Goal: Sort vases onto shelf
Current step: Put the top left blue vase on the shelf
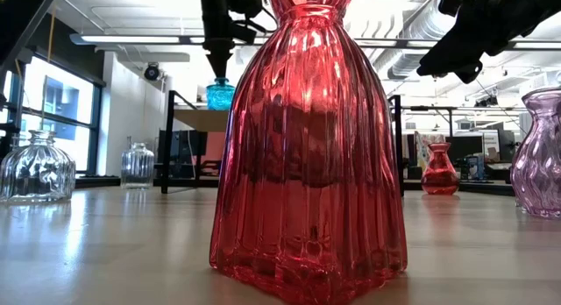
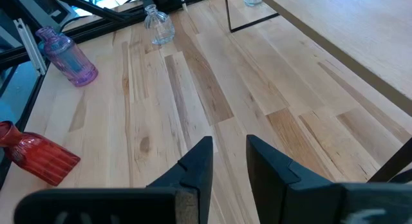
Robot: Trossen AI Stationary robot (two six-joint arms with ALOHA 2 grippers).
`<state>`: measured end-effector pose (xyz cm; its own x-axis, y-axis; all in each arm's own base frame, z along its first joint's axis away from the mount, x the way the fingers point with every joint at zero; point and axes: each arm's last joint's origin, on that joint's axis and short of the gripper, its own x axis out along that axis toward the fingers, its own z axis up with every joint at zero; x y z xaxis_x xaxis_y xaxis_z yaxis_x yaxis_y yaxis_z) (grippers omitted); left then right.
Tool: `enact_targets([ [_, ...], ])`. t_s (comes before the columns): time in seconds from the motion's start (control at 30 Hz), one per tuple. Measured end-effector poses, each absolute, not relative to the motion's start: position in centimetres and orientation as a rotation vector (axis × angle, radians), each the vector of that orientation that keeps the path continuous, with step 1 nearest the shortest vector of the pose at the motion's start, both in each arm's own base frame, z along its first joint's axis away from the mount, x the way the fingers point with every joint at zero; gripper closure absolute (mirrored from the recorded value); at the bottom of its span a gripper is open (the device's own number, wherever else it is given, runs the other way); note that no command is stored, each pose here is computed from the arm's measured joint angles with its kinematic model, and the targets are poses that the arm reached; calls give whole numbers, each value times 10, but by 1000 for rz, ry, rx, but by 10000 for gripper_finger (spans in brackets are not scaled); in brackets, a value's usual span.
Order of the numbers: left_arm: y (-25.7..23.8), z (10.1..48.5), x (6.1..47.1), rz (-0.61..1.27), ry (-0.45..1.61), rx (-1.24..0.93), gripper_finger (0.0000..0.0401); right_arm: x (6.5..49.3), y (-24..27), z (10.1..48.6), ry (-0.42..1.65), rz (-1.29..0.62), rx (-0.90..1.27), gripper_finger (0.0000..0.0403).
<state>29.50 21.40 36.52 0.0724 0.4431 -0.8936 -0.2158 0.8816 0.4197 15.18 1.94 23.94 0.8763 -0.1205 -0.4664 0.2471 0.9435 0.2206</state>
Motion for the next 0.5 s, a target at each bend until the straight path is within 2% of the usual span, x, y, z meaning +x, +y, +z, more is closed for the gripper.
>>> enact_targets([
  [0.13, 214, 365, 296, 504, 1408, 195, 297, 152, 19, 239, 465, -195, 279, 329],
  [0.5, 214, 367, 295, 513, 1410, 205, 237, 152, 19, 239, 465, -194, 280, 329],
])
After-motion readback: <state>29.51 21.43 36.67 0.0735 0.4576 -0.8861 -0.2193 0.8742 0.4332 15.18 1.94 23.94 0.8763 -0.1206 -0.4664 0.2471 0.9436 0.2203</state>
